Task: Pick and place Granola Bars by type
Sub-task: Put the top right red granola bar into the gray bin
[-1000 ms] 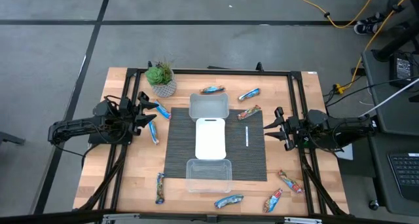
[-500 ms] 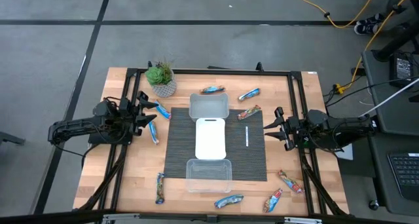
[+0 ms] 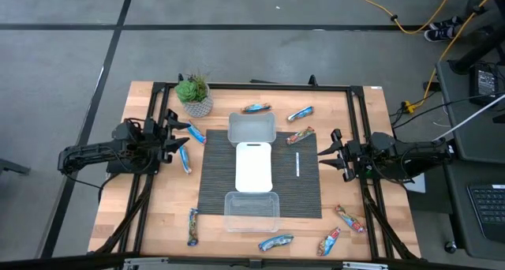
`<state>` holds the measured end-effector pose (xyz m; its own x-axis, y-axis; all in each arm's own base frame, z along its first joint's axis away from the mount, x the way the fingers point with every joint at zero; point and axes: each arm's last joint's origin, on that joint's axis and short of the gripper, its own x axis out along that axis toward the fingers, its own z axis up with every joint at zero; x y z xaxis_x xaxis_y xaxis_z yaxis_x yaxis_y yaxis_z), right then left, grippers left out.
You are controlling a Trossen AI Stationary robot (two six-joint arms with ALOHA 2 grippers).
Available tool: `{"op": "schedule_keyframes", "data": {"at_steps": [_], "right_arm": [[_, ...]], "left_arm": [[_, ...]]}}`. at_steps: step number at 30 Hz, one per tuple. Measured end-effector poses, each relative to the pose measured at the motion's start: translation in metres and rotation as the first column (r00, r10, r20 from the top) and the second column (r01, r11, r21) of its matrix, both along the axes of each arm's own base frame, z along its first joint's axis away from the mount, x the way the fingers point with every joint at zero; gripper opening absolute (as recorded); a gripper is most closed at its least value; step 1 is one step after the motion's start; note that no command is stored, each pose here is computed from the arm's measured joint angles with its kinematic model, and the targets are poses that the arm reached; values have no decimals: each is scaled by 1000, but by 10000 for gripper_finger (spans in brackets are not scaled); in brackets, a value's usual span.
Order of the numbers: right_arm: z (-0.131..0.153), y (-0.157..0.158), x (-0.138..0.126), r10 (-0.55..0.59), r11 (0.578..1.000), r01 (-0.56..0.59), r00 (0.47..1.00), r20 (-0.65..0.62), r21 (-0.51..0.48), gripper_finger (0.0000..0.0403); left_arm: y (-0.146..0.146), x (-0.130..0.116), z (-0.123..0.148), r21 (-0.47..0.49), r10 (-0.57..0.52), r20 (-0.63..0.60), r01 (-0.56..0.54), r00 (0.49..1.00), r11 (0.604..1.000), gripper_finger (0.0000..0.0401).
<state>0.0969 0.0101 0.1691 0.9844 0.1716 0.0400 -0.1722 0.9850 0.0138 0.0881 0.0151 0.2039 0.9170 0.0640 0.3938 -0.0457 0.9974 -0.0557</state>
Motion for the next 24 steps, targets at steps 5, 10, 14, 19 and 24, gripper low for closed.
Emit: {"op": "schedule_keyframes", "data": {"at_steps": [5,10,14,19,24], "right_arm": [[0,0,0,0,1000,0,1000,0,0,117],[0,0,0,-8,1000,8,1000,0,0,117],[0,-3,0,-100,995,100,995,0,1,117],[0,-5,0,-177,980,178,984,21,-88,117],[2,-5,0,-177,982,179,984,34,-66,117]], "left_arm": [[0,1,-4,-9,0,-41,0,999,1000,217],[0,2,-5,-11,-1,-49,0,999,1000,219],[0,2,-4,-11,-1,-49,1,999,1000,217],[0,2,-5,-11,-1,-49,1,999,1000,219],[0,2,-4,-10,-1,-49,1,999,1000,217]]}}
